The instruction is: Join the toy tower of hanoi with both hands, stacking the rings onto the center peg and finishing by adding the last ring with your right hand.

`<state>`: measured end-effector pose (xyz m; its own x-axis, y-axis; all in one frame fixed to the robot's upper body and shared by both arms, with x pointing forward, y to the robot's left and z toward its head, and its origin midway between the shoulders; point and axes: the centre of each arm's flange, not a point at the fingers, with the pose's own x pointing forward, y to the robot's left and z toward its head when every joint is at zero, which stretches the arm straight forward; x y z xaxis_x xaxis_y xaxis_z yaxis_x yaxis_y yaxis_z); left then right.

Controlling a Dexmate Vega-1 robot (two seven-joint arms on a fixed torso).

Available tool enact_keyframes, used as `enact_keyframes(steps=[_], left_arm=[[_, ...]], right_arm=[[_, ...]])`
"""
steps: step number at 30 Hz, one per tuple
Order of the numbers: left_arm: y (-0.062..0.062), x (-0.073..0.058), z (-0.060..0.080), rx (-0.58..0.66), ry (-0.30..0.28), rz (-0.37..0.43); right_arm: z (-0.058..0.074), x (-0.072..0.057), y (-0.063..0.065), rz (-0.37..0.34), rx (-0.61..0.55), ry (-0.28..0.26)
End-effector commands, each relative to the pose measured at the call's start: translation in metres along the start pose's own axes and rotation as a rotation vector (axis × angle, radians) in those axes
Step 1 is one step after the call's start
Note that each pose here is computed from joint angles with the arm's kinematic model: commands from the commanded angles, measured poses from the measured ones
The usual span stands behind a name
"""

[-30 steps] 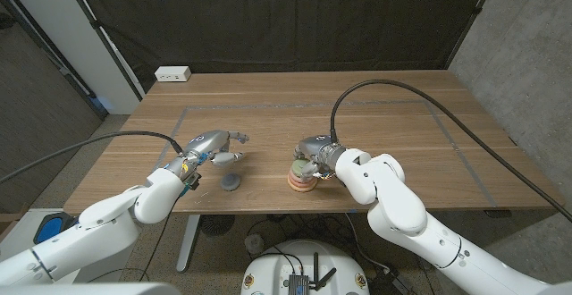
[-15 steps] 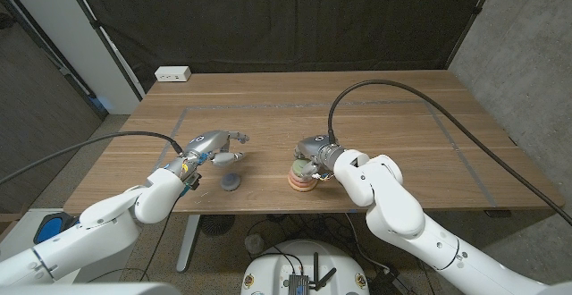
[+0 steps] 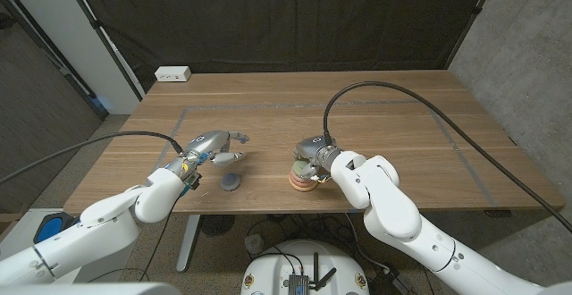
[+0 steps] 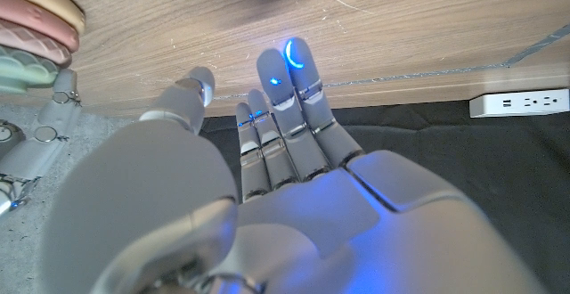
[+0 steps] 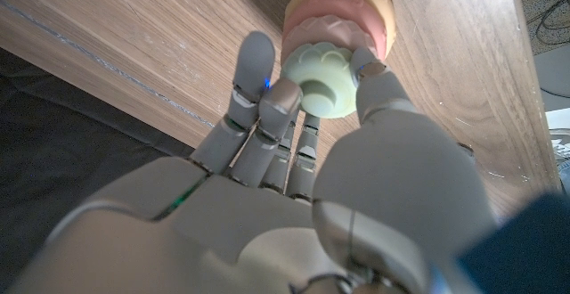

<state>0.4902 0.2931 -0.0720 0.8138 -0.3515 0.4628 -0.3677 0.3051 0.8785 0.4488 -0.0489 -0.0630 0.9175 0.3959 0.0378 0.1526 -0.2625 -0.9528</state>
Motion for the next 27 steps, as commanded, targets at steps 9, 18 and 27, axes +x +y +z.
enact_keyframes(steps=[9, 18, 27], left_arm=[[0.0002, 0.0037, -0.0012, -0.002, -0.007, -0.004], [0.0003, 0.0043, -0.0018, -0.002, -0.007, -0.004], [-0.0002, 0.0048, -0.0028, -0.005, -0.005, -0.005]], right_arm=[[0.0007, -0.0018, -0.0012, 0.011, -0.045, 0.021], [-0.0003, -0.0025, -0.0012, 0.022, -0.062, 0.033], [0.0001, -0.0024, -0.0024, 0.035, -0.077, 0.039]])
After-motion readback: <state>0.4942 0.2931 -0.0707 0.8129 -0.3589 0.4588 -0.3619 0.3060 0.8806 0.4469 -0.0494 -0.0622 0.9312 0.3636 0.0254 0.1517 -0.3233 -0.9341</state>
